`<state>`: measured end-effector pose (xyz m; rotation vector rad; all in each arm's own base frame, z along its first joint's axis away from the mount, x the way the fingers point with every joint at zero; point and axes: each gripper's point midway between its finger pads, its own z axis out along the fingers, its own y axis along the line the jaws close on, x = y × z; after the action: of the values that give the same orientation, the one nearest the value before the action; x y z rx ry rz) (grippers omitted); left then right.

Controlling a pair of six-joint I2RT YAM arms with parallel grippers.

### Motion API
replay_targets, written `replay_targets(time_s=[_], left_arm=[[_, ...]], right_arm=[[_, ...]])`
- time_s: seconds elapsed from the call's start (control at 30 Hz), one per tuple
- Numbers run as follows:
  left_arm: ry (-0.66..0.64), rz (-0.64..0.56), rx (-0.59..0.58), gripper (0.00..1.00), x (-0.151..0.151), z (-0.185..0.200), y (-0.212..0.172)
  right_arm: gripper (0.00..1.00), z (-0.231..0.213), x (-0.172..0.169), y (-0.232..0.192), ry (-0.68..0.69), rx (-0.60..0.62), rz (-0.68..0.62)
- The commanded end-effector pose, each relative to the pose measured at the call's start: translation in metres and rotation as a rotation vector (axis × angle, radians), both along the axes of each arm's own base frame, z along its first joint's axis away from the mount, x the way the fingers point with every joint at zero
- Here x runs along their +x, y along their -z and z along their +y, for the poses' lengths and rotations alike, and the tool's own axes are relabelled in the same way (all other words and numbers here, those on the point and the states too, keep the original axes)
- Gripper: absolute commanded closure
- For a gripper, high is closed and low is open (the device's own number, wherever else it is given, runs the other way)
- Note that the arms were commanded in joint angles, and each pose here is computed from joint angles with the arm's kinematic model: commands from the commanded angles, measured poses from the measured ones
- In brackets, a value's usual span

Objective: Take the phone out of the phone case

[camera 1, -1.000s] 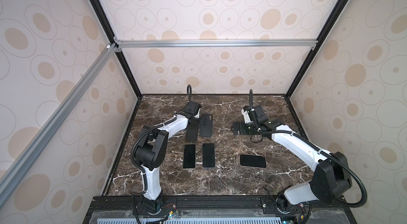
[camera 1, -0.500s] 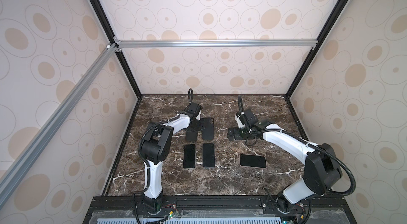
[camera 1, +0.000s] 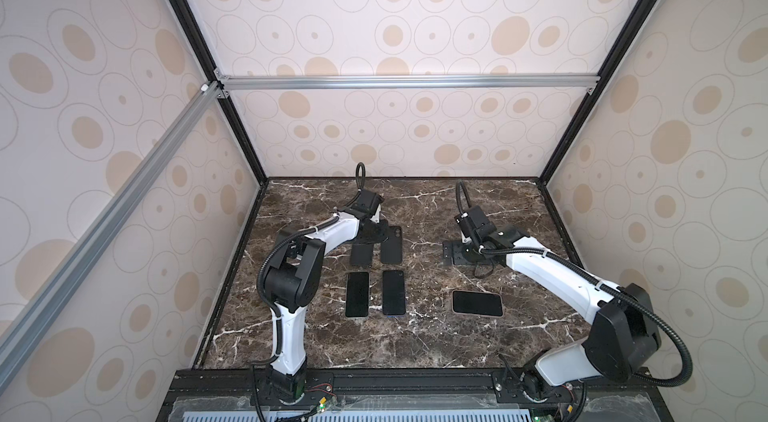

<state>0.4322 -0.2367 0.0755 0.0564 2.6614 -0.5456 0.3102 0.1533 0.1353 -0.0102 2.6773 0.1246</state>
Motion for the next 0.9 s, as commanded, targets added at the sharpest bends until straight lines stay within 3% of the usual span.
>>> replay_targets(time_s=[0.0, 0.17, 0.3, 0.57, 0.63, 0.77, 0.87], left_arm=[[0.115, -0.215, -0.044, 0.69, -0.003, -0.031, -0.078], [0.276, -0.446, -0.075, 0.69, -0.042, -0.061, -0.13], [0.331, -0.517, -0.132, 0.68, -0.07, -0.071, -0.144], [0.414, -0.583, -0.231, 0.63, -0.109, -0.076, -0.148], [0.423, -0.587, -0.222, 0.63, -0.114, -0.077, -0.148], [0.435, -0.591, -0.234, 0.62, -0.121, -0.08, -0.147], [0.444, -0.604, -0.245, 0.62, -0.124, -0.085, -0.148]], right_arm=[[0.0, -0.034, -0.032, 0.018, 0.098, -0.098, 0.1], [0.0, -0.074, -0.061, 0.027, 0.264, -0.063, 0.175], [0.0, -0.07, -0.068, 0.035, 0.216, 0.006, 0.167], [0.01, -0.044, -0.056, 0.064, 0.164, 0.195, 0.317], [0.01, -0.049, -0.059, 0.07, 0.235, 0.171, 0.351], [0.0, -0.081, -0.087, 0.072, 0.455, -0.021, 0.35], [0.0, -0.091, -0.108, 0.071, 0.562, -0.066, 0.333]])
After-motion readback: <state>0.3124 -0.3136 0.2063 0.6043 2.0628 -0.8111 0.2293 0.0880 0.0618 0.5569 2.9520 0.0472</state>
